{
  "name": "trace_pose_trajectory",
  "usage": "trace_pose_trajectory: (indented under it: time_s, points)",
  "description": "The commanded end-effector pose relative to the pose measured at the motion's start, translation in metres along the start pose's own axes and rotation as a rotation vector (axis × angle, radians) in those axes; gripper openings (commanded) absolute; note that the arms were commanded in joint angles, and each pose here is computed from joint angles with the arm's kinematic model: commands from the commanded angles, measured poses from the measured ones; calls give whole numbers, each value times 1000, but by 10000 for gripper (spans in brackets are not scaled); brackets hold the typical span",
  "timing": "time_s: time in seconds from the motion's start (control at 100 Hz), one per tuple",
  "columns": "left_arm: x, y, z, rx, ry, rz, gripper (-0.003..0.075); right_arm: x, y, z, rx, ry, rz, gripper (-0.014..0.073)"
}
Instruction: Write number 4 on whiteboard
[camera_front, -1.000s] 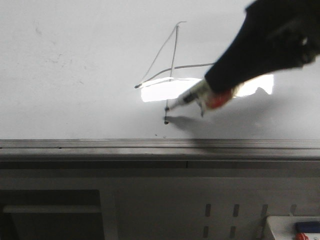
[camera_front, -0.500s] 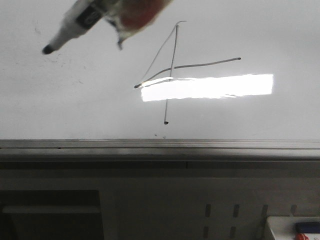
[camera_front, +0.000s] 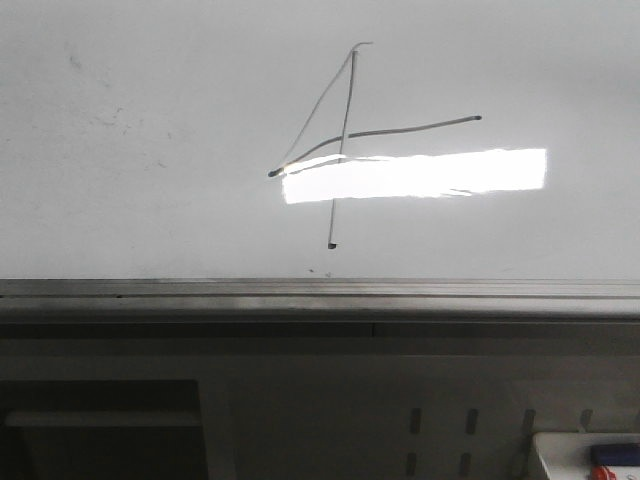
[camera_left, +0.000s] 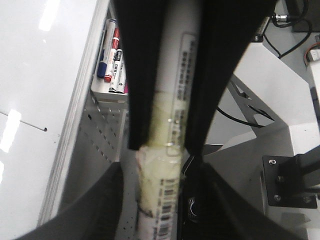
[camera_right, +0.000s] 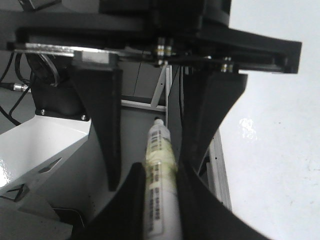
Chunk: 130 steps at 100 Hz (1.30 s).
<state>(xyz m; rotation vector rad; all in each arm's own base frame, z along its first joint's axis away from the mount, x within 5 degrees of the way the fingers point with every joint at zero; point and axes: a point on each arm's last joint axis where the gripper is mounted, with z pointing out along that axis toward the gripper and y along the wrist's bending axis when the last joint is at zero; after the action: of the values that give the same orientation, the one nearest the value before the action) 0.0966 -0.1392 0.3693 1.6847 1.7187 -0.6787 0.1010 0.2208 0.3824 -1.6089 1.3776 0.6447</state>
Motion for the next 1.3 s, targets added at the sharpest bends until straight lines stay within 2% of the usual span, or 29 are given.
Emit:
trace_pose_trajectory:
  time_s: [0.0, 0.26, 0.38, 0.45, 0.55, 0.6, 0.67, 0.78, 0.85, 0.94, 1.04, 1.15, 1.29]
  points:
    - [-15, 0, -8, -33, -103, -2, 214, -15, -4, -11, 46, -73, -18, -53]
    - [-17, 0, -8, -29, -124, -13, -5, -13, -1, -11, 11, -52, -18, -53]
    - [-16, 0, -8, -27, -123, -13, -20, -15, -3, -11, 29, -70, 4, -19]
    - [-17, -1, -8, -23, -125, -14, -20, -15, -4, -12, 36, -72, 5, 83]
    - [-16, 0, -7, -26, -130, -29, -20, -16, -9, -19, 88, -97, 23, 343]
    - [-16, 2, -6, -40, -138, -53, -20, -16, -13, -25, 123, -111, 30, 445]
    - [-14, 6, -2, -79, -158, -96, -20, -16, -20, -39, 180, -131, 65, 510]
    - [-5, 16, 8, -187, -221, -209, -20, -11, -29, -63, 267, -152, 193, 487]
    - [3, 25, 16, -273, -282, -304, -20, -3, -31, -74, 313, -147, 243, 410]
    - [17, 35, 28, -373, -365, -432, -20, 9, -30, -83, 357, -128, 265, 219]
    - [34, 47, 37, -493, -450, -590, -20, 22, -25, -89, 395, -115, 284, -69]
    - [51, 57, 48, -583, -473, -732, -20, 34, -20, -92, 440, -121, 304, -48]
    - [60, 71, 65, -636, -418, -774, -20, 44, -15, -93, 482, -140, 314, -48]
